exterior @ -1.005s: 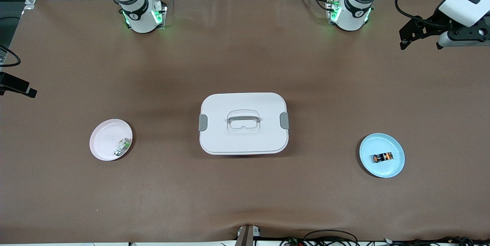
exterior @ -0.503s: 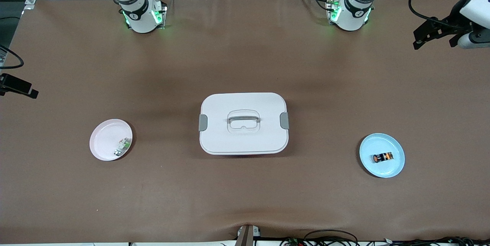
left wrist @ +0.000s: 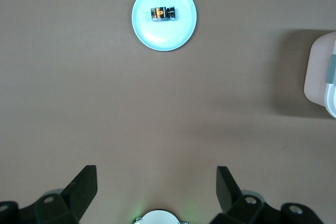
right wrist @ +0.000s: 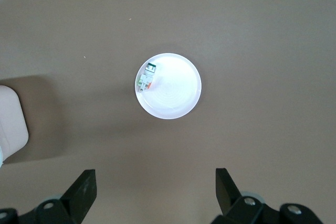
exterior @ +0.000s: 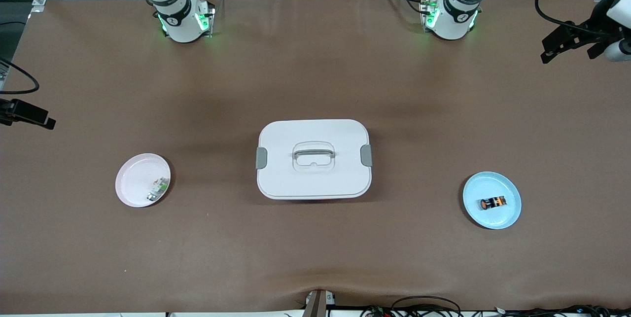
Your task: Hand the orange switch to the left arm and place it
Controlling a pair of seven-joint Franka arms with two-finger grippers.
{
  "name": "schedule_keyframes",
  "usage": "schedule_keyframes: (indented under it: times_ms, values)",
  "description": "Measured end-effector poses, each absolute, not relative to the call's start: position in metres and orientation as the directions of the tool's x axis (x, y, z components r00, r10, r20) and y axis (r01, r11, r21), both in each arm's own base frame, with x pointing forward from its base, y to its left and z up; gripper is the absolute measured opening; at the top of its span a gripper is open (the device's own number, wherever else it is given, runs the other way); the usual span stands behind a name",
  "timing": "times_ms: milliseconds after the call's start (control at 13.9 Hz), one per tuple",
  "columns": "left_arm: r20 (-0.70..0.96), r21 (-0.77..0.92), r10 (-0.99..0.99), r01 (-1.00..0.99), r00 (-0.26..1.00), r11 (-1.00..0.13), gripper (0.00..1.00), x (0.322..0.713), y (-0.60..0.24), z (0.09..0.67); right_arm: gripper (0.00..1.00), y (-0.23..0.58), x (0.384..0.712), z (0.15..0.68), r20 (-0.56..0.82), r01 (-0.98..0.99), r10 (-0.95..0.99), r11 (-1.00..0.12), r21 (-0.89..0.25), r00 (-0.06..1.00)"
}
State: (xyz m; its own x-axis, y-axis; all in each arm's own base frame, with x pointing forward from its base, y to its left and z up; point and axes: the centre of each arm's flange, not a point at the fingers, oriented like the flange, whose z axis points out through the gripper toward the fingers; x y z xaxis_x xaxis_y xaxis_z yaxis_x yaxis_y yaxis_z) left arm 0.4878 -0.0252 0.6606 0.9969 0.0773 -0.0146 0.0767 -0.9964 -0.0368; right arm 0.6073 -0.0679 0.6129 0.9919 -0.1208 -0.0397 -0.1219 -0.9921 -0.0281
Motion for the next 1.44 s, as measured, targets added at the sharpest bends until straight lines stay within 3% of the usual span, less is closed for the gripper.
schedule_keyframes:
  times_ms: [1436]
  values:
    - [-0.027,-0.040,0.097,0.096,0.995,-0.995,1.00,0.475,-0.016,0.666,1.00,-0.079,0.606,0.613,-0.037,-0.139,-0.138,-0.990,-0.023,0.990]
